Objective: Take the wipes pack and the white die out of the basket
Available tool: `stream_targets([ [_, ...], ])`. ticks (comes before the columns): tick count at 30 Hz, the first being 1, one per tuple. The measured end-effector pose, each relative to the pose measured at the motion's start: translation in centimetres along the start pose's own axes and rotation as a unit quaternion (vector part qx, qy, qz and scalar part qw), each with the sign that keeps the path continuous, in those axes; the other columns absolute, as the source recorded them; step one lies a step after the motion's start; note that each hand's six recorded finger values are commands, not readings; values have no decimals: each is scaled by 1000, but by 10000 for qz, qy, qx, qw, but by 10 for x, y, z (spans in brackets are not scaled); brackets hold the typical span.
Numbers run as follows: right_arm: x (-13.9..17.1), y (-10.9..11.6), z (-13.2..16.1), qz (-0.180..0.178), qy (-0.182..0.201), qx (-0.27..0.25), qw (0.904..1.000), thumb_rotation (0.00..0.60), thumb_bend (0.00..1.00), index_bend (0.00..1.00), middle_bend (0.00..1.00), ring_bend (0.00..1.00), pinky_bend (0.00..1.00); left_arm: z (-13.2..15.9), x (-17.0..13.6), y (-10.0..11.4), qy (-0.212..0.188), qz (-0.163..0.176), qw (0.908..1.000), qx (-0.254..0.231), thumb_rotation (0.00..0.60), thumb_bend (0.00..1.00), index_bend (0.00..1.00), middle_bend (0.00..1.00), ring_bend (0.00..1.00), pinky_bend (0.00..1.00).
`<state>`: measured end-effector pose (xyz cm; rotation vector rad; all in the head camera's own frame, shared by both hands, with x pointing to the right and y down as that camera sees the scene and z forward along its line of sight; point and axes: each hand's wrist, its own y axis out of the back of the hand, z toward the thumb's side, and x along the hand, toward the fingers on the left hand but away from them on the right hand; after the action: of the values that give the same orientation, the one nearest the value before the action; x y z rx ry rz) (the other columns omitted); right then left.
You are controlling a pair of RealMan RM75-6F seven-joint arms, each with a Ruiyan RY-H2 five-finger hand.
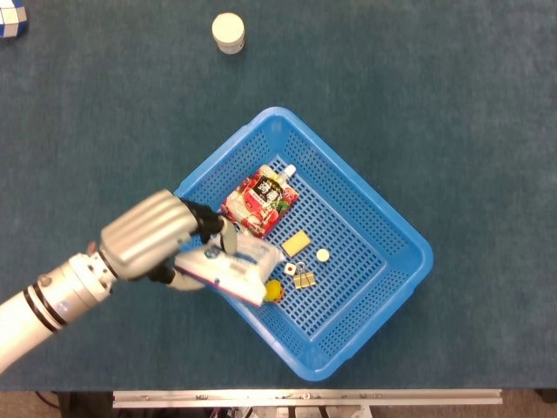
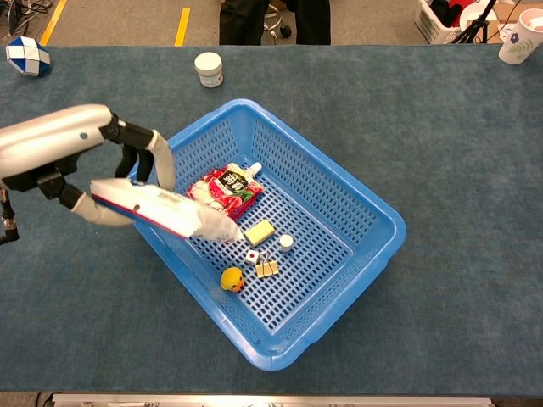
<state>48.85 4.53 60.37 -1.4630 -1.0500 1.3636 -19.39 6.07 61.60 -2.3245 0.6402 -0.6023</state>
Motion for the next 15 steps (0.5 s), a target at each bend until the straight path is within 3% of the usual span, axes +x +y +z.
stream_targets([
  [8, -3, -3, 3, 39, 40, -7, 10000, 600, 228, 30, 182, 74, 75, -16, -3, 44, 347, 988, 9937, -404, 600, 288, 651, 600, 524, 627],
  [15, -4, -4, 4, 68, 54, -2, 10000, 600, 228, 30, 182, 74, 75, -42, -12, 83, 852, 1901, 9772, -411, 600, 288, 649, 599, 516, 627],
])
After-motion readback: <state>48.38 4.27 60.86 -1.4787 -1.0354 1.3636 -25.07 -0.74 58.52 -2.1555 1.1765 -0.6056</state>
